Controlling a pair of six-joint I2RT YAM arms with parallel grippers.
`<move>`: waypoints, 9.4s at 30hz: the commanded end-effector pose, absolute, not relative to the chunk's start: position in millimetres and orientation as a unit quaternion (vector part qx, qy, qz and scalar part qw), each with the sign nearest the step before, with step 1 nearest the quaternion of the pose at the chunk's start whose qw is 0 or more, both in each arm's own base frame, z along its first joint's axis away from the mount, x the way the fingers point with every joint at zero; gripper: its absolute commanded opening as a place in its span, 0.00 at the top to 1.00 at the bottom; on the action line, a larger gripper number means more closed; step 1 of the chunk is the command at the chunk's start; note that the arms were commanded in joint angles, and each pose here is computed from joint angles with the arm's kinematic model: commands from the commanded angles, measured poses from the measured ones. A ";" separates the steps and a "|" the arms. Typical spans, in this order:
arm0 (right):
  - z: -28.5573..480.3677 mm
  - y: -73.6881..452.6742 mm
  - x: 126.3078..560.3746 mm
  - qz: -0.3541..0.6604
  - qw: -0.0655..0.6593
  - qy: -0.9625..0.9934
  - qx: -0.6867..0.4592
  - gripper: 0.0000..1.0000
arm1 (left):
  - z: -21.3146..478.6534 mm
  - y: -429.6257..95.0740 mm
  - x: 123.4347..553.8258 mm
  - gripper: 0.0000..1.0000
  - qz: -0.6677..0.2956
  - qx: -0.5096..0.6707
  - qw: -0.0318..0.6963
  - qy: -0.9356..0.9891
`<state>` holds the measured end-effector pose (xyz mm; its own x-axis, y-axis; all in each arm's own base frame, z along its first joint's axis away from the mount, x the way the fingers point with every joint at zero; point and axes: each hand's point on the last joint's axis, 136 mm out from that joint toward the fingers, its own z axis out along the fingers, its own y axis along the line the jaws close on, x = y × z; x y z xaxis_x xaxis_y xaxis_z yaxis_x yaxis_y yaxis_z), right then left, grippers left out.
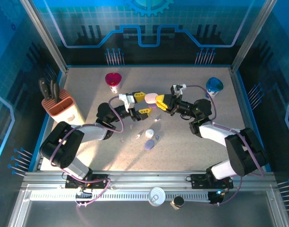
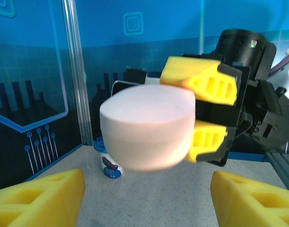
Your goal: Insert the wireless bluetooth earbuds into the charging case
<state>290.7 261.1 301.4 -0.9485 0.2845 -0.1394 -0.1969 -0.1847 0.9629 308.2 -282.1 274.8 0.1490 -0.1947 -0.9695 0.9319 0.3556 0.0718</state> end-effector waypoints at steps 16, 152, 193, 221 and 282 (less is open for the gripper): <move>306.3 264.3 287.9 0.784 0.161 0.599 0.025 0.80 | 300.6 -298.2 297.8 0.53 -0.455 0.403 0.658 0.445; 287.5 279.4 261.7 0.315 0.498 0.686 -0.427 1.00 | 266.7 -291.3 257.5 0.40 -0.531 0.424 0.511 0.527; 285.4 282.5 267.4 0.323 0.493 0.695 -0.412 1.00 | 264.8 -291.7 254.8 0.51 -0.533 0.434 0.510 0.517; 322.4 277.6 261.2 0.355 0.528 0.671 -0.382 0.28 | 258.1 -278.9 270.2 0.66 -0.534 0.409 0.526 0.520; 51.7 385.5 320.5 0.149 0.222 0.908 -0.322 0.32 | 292.9 -107.9 342.6 0.65 -0.341 0.190 0.712 0.583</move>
